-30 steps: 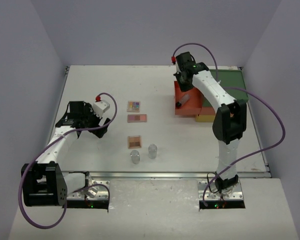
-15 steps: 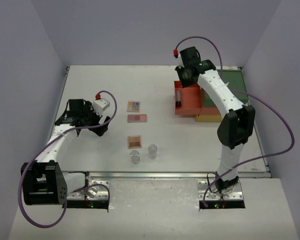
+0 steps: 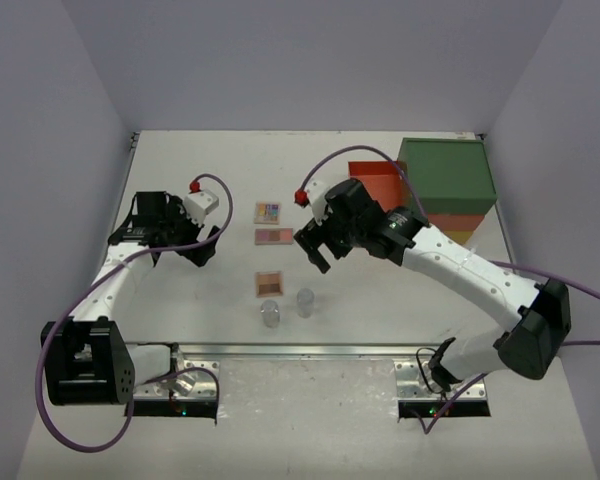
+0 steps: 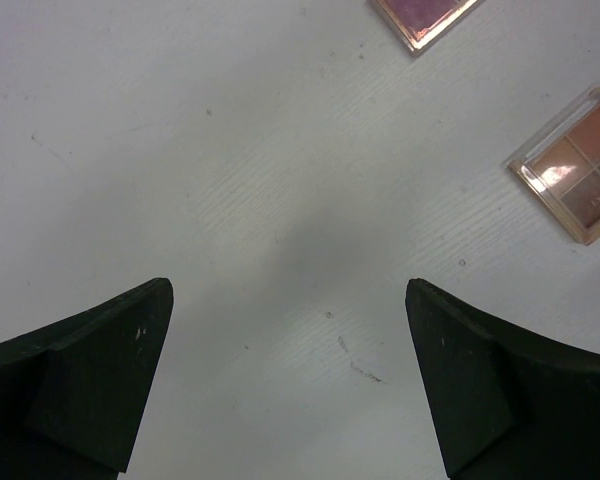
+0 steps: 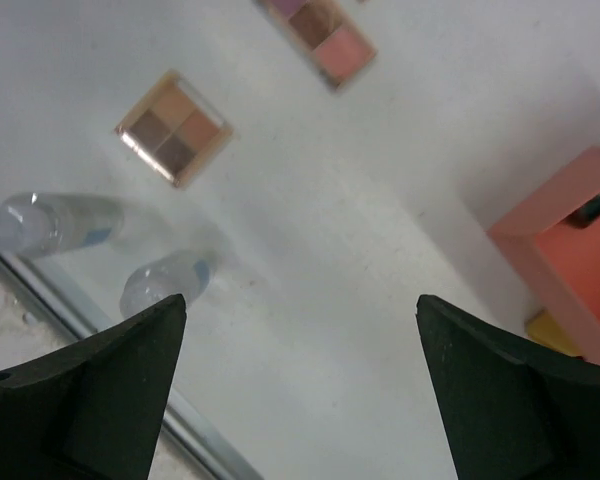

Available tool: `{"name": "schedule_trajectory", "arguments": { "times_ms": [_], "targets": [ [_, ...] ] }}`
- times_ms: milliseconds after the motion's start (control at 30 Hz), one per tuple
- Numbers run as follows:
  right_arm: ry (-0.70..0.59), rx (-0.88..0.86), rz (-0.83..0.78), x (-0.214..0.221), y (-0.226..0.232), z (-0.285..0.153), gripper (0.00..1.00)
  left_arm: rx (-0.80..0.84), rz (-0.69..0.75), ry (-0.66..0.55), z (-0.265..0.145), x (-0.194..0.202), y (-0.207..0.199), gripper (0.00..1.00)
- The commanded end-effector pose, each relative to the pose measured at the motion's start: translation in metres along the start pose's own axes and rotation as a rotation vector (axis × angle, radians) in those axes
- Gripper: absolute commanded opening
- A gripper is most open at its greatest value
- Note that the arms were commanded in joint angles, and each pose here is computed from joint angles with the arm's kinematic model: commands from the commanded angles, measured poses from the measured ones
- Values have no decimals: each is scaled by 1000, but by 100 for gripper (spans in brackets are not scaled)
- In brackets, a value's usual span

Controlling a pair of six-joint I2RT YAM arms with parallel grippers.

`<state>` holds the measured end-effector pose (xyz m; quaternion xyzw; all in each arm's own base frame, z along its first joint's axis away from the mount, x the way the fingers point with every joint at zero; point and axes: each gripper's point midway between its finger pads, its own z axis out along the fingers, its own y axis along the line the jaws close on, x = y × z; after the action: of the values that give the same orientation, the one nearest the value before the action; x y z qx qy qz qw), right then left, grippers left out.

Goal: Organize the makeup

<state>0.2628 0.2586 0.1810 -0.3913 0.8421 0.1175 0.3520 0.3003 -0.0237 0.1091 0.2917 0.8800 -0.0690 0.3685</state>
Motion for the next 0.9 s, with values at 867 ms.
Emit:
{"name": "schedule_trajectory", "arguments": {
  "times_ms": [867],
  "targets": [
    [276, -47, -14, 65, 94, 72, 63, -47, -11, -23, -11, 9, -2, 100]
  ]
}}
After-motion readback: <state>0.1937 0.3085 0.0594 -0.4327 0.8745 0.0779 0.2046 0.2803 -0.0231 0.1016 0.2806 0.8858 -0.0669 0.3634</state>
